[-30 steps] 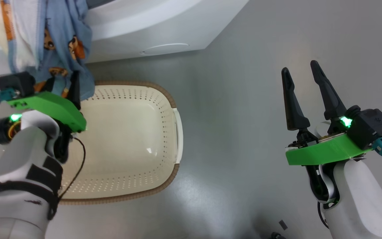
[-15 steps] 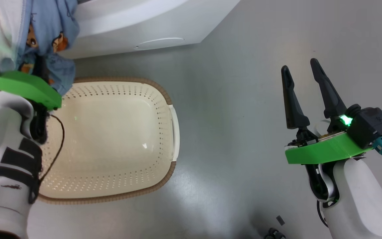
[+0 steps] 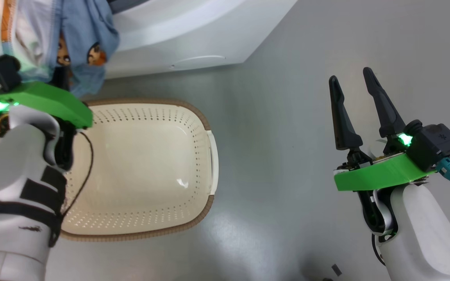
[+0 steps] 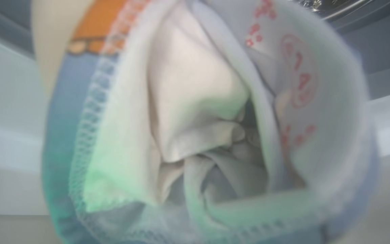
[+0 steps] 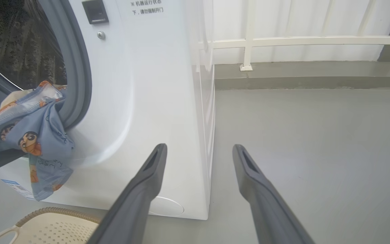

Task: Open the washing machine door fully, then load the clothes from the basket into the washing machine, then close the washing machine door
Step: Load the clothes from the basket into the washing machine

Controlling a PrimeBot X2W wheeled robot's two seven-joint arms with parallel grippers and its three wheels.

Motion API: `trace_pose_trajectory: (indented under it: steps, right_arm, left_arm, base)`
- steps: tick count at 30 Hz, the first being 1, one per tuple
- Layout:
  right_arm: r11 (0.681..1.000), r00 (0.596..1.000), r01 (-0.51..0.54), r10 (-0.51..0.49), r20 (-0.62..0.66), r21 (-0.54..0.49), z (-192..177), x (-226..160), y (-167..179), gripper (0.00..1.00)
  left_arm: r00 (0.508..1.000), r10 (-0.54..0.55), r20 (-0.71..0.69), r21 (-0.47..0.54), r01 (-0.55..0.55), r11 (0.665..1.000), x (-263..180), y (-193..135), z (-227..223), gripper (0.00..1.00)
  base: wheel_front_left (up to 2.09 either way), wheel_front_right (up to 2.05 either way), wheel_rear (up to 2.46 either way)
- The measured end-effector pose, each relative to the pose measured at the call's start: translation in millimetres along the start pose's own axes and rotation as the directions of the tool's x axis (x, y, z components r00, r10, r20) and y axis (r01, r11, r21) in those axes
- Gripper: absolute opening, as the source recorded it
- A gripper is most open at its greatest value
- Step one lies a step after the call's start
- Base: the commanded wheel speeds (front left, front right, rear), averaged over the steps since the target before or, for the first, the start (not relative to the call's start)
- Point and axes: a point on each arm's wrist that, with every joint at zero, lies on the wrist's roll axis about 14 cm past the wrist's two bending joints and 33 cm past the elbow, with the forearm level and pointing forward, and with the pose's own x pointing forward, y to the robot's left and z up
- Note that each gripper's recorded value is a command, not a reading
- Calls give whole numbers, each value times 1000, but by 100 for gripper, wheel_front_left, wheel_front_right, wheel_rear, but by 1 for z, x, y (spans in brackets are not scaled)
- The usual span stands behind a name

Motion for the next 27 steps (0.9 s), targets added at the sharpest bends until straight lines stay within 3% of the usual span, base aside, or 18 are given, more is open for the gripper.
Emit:
trace_pose_trajectory:
  steps: [15, 27]
  right_arm:
    - [999, 999, -18, 16, 46, 34, 21, -4, 9, 100]
    - [999, 999, 35, -36, 33, 36, 20, -17, -10, 100]
  left_arm:
    - [973, -123, 198, 64, 112, 992, -6, -45, 82, 0]
    - [973, -146, 176, 179, 114, 977, 42, -59, 126, 0]
  base:
    - [0, 0, 0]
    - [0, 0, 0]
